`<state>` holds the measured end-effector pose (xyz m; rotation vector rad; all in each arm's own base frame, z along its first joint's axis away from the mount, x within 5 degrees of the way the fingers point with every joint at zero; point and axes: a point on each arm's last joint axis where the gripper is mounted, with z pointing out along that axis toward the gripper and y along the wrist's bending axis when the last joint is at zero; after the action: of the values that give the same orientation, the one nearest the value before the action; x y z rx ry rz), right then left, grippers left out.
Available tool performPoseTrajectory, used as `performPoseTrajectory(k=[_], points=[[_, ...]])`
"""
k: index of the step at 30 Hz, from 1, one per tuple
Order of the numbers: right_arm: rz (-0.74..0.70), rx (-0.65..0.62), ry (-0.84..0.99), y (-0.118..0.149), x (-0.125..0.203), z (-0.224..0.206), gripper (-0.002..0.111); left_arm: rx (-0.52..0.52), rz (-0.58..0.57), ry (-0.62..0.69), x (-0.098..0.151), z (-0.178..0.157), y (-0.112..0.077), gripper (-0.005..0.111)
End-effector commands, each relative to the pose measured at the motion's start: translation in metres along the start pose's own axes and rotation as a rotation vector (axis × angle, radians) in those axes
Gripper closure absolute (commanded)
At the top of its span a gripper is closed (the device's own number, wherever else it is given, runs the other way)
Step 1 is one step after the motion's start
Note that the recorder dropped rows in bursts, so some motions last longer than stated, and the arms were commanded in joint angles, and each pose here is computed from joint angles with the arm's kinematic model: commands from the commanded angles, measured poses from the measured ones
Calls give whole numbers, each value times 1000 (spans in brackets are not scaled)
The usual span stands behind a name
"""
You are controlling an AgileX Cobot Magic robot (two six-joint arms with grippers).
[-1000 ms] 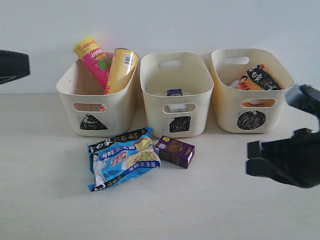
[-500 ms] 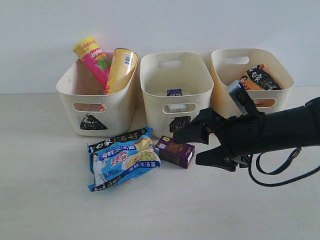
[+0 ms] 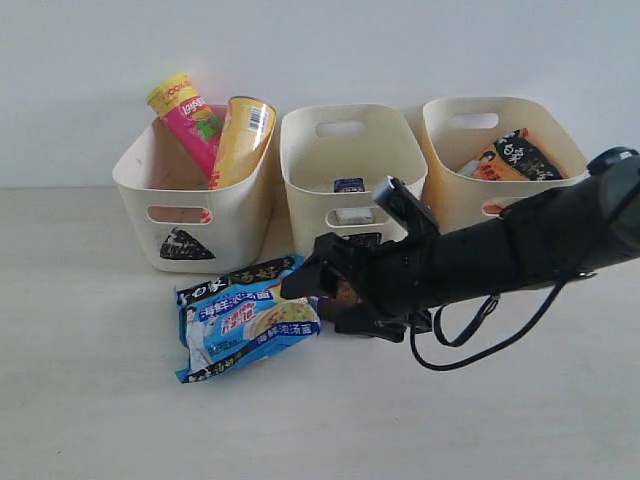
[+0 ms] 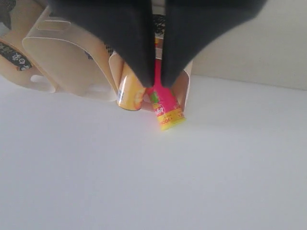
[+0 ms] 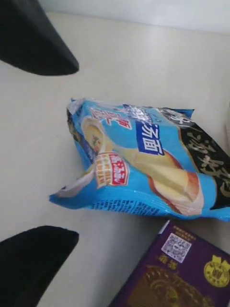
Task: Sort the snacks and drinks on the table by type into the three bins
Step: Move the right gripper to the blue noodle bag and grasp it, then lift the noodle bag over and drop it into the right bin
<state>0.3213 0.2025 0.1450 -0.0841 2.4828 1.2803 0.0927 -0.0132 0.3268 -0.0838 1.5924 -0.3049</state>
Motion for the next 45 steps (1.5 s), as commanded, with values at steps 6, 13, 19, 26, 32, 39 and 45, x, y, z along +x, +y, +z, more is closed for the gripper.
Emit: performPoseTrajectory(k=[6, 13, 19, 26, 32, 39, 45], points=[[65, -16, 43, -15, -1, 37, 31, -13, -13, 48, 59, -20, 14, 102], [22, 17, 42, -12, -3, 63, 31, -45, -18, 120, 93, -17, 24, 102], [13, 39, 27, -17, -9, 74, 31, -57, -19, 121, 102, -16, 27, 102], [12, 10, 41, -15, -8, 75, 79, -58, -19, 125, 102, -15, 27, 102], [-5, -21, 44, -8, -9, 72, 108, -58, -19, 125, 102, -15, 27, 102], [-95, -121, 39, 24, -17, 53, 108, -58, -19, 125, 102, -15, 27, 102], [-238, -205, 84, 57, -17, 28, 108, -58, -19, 125, 102, -15, 27, 102]])
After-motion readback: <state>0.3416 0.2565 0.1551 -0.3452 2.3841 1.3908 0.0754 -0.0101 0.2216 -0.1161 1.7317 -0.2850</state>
